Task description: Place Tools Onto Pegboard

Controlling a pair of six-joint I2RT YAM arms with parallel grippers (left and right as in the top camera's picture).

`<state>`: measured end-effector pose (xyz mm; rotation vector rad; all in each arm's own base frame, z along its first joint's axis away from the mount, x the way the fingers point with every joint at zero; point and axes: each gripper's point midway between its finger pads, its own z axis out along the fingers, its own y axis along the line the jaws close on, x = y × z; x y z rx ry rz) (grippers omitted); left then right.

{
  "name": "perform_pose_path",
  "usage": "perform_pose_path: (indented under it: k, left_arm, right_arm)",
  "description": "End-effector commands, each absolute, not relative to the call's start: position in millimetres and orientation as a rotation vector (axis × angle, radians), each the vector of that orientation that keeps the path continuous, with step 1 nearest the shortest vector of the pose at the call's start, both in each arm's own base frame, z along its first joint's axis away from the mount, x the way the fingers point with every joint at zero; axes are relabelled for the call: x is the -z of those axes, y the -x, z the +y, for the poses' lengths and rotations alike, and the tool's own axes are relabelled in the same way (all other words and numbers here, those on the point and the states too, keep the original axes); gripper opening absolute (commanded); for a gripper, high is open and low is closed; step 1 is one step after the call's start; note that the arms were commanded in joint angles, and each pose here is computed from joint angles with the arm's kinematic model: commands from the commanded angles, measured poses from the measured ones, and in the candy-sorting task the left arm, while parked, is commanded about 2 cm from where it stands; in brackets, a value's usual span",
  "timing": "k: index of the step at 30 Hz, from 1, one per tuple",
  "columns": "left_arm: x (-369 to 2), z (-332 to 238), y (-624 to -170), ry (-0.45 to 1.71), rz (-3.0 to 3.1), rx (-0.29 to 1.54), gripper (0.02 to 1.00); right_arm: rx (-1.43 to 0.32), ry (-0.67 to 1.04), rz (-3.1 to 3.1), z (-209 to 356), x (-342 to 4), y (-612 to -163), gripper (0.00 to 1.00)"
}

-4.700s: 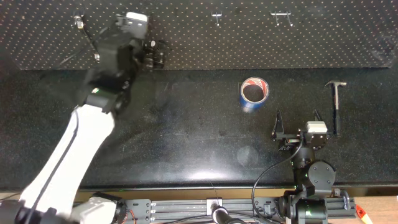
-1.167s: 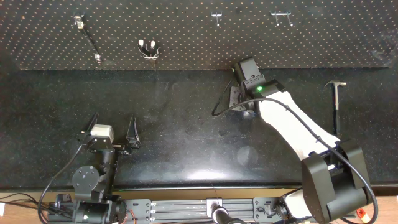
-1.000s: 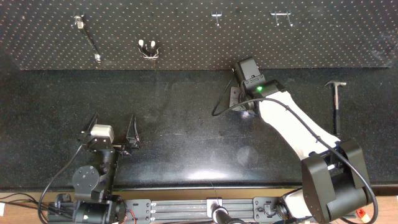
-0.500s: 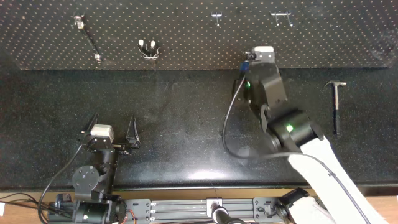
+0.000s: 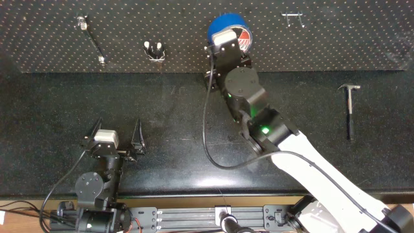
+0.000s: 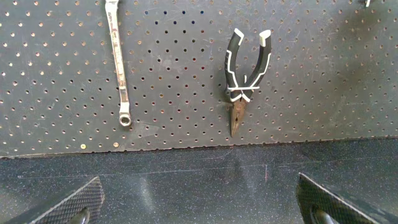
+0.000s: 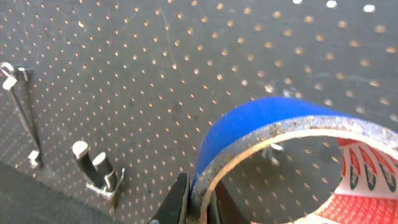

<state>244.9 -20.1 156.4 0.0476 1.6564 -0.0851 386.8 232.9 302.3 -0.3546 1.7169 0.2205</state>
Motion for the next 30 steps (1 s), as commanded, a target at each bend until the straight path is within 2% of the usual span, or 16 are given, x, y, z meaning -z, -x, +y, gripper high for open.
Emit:
perform_pose_path:
  k: [1,4,6,7,9,10,11,13,15,16,19,22,25,30]
  left_arm:
    - [-155.3,-23.4,-244.5,-0.069,1.654,0.093,0.996]
    - [-155.3,-23.4,-244.5,-0.069,1.654,0.093,0.996]
    - [-155.3,-23.4,-244.5,-0.069,1.654,0.093,0.996]
    - [-155.3,-23.4,-244.5,-0.069,1.654,0.093,0.996]
    - [-155.3,-23.4,-244.5,-0.069,1.654,0.093,0.996]
    - [-155.3,-23.4,-244.5,-0.069,1.654,0.093,0.993]
    - [-155.3,-23.4,-244.5,-0.069,1.654,0.093,0.996]
    - [-155.3,-23.4,-244.5,-0.069,1.654,0.093,0.996]
    - [-155.3,-23.4,-244.5,-0.069,1.654,0.093,0.996]
    - [-155.3,-23.4,-244.5,-0.069,1.654,0.093,0.996]
    - [-155.3,-23.4,-244.5,-0.069,1.654,0.093,0.996]
    - [-155.3,-23.4,-244.5,-0.069,1.654,0.093,0.996]
    - [-155.3,-23.4,-244.5,-0.069,1.654,0.093,0.996]
    - [-155.3,-23.4,-244.5,-0.069,1.654,0.093,0.996]
  right_arm:
    - [-0.054,0.37,1.721,235.7,-273.9,-413.7,0.073]
    - [-0.019,0.383,1.764,240.2,-245.4,-424.0,0.075]
    - [-0.011,0.386,1.778,239.6,-238.2,-426.5,0.213]
    - [-0.005,0.379,1.777,237.2,-238.6,-427.8,0.419]
    - [-0.008,0.374,1.771,236.0,-242.2,-427.4,0.748]
    - [-0.015,0.366,1.759,234.8,-249.5,-425.6,0.838]
    - [-0.055,0.347,1.714,232.7,-274.7,-417.9,0.917]
    - [-0.075,0.303,1.652,211.3,-321.9,-397.1,0.936]
    - [-0.079,0.241,1.705,181.8,-330.2,-382.3,0.939]
    - [-0.079,0.179,1.8,155.2,-318.8,-372.5,0.941]
    - [-0.043,0.023,2.217,64.3,-247.6,-330.4,0.945]
    - [0.155,-0.29,2.542,-32.9,-189.1,-279.6,0.945]
    - [0.272,-0.473,2.664,-95.0,-165.4,-254.0,0.947]
    - [0.175,-0.617,2.815,-146.7,-122.7,-233.2,0.947]
